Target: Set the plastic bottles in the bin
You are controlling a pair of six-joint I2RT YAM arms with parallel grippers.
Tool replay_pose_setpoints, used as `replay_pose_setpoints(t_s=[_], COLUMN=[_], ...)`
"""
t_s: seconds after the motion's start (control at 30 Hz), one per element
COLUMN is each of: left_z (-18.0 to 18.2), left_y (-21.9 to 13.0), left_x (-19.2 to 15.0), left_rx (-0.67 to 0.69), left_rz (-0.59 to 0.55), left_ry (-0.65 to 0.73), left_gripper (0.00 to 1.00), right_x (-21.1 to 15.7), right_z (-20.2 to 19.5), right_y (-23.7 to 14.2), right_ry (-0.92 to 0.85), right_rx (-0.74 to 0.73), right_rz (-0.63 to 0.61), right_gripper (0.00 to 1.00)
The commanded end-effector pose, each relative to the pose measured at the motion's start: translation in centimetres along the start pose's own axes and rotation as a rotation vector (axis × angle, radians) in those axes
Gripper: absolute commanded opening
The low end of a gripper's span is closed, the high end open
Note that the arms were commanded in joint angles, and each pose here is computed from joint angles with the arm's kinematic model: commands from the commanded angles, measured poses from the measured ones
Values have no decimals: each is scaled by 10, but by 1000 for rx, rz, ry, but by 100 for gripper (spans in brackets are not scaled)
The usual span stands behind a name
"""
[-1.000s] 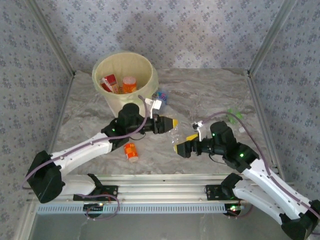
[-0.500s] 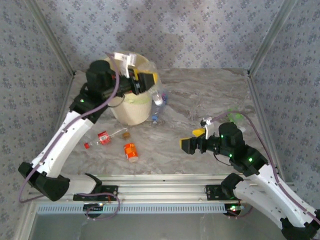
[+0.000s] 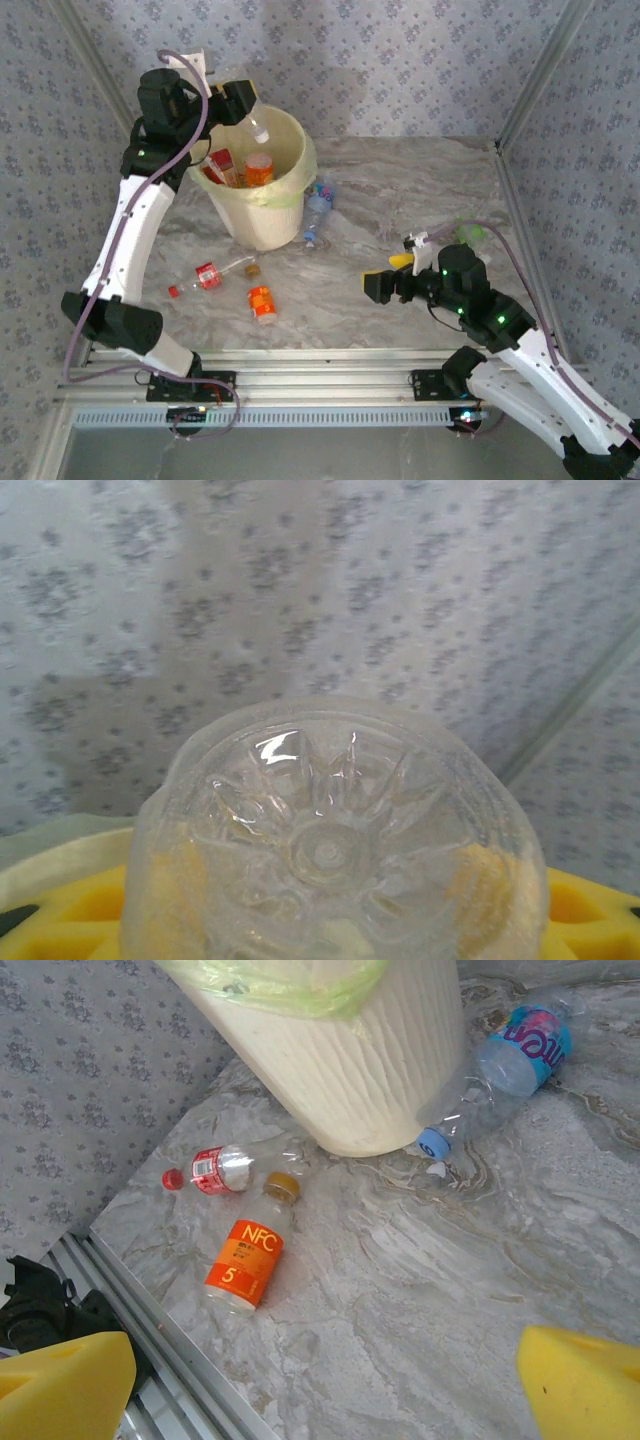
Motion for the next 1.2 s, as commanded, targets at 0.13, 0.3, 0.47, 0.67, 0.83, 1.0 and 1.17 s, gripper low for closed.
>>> replay_pose_setpoints(t_s=[0.13, 0.3, 0.47, 0.67, 0.83, 1.0, 1.17], left_z=[45, 66, 85, 92, 85, 72, 49], left_y=[35, 51, 57, 58, 50, 33, 8], left_x=[-11, -37, -56, -66, -57, -39, -25], left_rx=[68, 93, 116, 125, 122, 106, 46], left_rz=[6, 57, 98, 138, 138, 112, 95], left_ry=[57, 39, 6, -20, -27, -20, -21], left_gripper=[58, 61, 62, 73, 83, 85, 87], right_x=[15, 11, 10, 4, 2, 8, 12], right_z=[-8, -30, -36, -49, -70, -95, -133], right_y=[-3, -1, 5, 17, 8, -3, -10], right_ry=[28, 80, 116, 168, 201, 220, 297], right_rx=[-72, -209, -244, -318, -453, -532, -595], right_rz=[-64, -51, -35, 9, 25, 31, 57], right_gripper=[98, 97, 96, 96, 96, 96, 98])
Point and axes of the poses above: each hand's point on the last joint's axis, 136 mm out from that joint toward the fingers, its own y axis out along the fingers, its own z axis along the line the jaws close on, x = y × z, the point moved 2 cm from there along -y, back along the fingers, and after that the axes turned 2 degrees about y, right-handed, at the moved point
